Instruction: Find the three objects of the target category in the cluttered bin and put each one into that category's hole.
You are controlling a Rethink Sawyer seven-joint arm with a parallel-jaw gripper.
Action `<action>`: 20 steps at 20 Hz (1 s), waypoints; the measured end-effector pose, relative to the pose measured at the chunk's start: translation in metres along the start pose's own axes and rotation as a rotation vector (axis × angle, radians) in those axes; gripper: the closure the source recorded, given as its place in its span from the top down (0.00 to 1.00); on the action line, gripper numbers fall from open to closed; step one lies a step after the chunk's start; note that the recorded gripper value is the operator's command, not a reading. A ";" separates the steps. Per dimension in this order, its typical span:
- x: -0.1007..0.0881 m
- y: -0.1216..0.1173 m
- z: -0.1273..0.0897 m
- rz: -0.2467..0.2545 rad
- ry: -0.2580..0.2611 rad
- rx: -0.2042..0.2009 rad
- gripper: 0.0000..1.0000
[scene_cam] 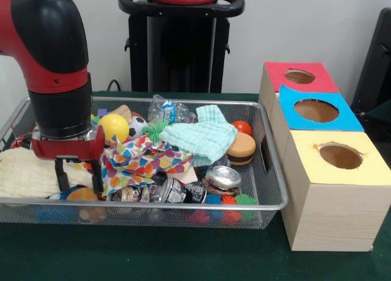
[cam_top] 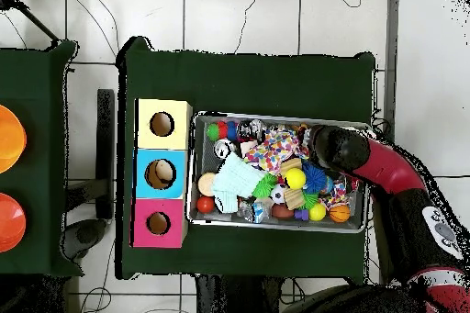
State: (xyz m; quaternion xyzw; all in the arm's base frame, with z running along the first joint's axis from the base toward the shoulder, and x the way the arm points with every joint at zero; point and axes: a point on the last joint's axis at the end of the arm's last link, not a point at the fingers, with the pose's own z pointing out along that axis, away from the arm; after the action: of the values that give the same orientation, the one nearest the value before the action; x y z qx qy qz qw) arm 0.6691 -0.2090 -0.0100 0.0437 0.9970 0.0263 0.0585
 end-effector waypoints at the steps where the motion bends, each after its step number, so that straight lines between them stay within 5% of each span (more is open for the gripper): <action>1: 0.000 0.000 0.000 0.000 0.000 0.000 1.00; 20: 0.004 0.002 0.011 0.002 -0.002 -0.004 1.00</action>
State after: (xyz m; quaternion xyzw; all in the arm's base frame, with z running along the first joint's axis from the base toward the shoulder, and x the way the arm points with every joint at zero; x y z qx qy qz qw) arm 0.6664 -0.2063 -0.0209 0.0449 0.9968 0.0281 0.0595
